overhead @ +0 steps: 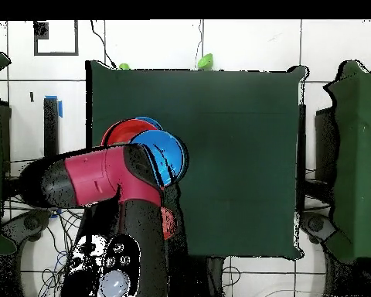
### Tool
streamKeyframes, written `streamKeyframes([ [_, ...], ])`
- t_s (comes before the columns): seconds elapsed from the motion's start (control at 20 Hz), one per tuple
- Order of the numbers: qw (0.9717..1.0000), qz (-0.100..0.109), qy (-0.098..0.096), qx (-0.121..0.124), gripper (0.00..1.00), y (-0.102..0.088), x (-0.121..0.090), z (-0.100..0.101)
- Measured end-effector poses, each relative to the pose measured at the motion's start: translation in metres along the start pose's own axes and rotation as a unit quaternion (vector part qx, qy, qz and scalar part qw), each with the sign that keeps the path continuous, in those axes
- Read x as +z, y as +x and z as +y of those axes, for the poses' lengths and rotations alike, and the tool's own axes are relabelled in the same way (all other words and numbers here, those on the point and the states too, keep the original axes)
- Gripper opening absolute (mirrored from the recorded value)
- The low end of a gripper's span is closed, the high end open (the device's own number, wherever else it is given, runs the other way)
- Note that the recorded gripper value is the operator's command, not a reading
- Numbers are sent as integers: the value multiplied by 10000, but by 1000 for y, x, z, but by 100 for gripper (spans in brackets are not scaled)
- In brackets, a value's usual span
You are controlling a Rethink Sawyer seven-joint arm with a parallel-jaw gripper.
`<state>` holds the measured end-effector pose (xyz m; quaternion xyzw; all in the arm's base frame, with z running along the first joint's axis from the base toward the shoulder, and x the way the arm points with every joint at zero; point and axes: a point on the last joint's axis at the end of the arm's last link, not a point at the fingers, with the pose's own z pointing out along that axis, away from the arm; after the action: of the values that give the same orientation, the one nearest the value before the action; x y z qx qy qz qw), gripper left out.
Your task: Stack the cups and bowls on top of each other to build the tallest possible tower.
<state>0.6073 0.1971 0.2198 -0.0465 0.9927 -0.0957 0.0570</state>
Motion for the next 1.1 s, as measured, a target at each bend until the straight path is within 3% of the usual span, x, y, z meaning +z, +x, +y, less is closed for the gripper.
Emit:
streamKeyframes([
  [0.35,9998,194,12,-17,0,4,-14,11],
  [0.8,9998,193,-20,45,0,3,-16,11],
  [1.1,9998,173,-50,61,0,0,-7,14],
])
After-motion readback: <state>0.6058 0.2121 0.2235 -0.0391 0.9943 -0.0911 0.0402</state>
